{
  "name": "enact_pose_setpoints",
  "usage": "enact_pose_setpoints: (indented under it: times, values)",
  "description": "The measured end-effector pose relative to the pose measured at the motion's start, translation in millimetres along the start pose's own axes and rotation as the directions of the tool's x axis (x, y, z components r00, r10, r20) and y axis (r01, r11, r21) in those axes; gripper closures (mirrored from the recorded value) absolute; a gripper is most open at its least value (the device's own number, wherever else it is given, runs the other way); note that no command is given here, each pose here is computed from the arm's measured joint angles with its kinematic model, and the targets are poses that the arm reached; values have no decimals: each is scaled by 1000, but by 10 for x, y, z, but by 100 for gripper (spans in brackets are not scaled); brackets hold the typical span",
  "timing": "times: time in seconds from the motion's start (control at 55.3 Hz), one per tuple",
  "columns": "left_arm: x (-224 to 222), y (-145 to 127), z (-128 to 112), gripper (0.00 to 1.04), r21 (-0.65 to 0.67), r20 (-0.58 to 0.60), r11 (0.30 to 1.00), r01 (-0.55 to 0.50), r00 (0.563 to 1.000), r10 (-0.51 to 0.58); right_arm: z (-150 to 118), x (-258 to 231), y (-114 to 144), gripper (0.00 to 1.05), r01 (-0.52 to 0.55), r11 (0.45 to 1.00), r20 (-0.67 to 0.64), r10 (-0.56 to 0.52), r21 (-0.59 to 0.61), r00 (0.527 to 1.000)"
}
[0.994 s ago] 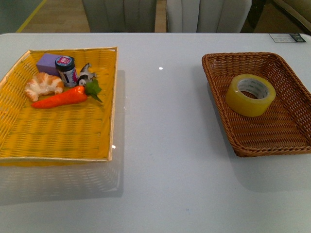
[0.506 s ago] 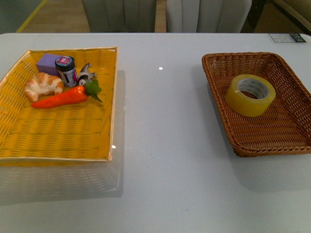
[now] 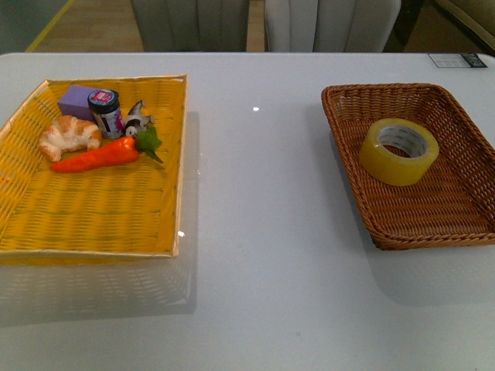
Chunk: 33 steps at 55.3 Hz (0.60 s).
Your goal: Move tape to another basket
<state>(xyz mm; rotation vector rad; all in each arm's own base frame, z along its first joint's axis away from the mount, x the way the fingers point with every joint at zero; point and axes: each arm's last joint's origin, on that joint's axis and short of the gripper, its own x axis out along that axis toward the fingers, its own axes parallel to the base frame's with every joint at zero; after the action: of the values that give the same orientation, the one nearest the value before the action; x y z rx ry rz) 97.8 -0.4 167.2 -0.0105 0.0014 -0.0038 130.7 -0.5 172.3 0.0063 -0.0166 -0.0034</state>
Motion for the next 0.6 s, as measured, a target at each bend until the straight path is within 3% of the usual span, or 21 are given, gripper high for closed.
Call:
enact_pose_setpoints:
  times: [0.596]
  values:
    - [0, 0, 0, 103, 0, 0, 1000, 0, 1000, 0, 23, -179, 0, 103, 0, 1000, 7, 0, 0, 1000]
